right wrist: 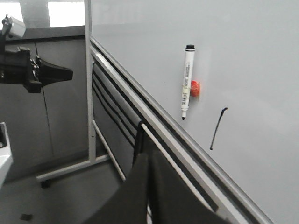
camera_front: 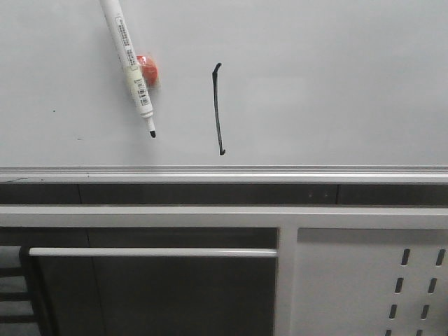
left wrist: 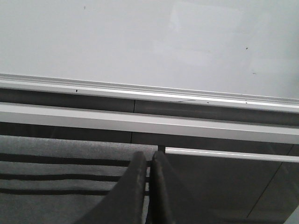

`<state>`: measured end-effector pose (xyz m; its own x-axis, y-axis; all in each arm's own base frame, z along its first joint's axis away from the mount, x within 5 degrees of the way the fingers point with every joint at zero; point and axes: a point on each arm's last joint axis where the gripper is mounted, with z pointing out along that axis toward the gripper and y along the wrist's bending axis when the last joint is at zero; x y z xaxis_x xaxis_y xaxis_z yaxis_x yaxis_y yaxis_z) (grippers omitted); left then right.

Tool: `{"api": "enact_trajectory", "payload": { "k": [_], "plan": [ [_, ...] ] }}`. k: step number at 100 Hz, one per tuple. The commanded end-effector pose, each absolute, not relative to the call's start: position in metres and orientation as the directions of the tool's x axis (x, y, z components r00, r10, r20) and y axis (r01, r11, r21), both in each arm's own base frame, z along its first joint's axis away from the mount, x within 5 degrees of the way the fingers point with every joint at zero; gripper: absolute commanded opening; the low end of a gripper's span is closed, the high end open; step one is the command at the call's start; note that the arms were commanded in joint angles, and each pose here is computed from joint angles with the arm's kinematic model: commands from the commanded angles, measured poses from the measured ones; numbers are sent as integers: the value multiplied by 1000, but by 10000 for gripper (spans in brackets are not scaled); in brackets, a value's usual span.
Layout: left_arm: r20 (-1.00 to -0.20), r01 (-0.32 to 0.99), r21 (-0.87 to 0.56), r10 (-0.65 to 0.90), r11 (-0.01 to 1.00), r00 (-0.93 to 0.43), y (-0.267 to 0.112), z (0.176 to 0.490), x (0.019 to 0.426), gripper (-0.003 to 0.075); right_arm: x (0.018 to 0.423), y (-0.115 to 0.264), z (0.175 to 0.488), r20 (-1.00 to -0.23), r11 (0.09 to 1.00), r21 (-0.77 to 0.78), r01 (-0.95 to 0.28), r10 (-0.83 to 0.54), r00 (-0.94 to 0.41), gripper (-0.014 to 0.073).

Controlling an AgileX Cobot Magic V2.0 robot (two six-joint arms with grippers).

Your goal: Write number 1 on whiteboard

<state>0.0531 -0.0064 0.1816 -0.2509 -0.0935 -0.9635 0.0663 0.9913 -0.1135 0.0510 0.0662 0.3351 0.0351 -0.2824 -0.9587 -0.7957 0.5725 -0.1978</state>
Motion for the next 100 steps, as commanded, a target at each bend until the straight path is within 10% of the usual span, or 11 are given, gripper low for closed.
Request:
{"api": "enact_trajectory", "payload": {
  "k": [1,37,65,100],
  "plan": [
    [-973,63,-135,-120,989,-198,-6,180,53,-18,62,62,340,-944,650,-315,-692,-287,160,-50],
    [-973,63,-135,-120,989,-198,-6,180,53,-18,80,21,231,-981,950,-157,-269,-181,-67,-50],
    [-973,63,-135,-120,989,-198,-6,180,53,-18,55,-3,192,-997,997,-69,46,-67,-27,-51],
    [-973,63,-135,-120,989,-200,-6,180,53,-18,53,-8,174,-973,993,-20,120,9,-229,-51]
  ]
}}
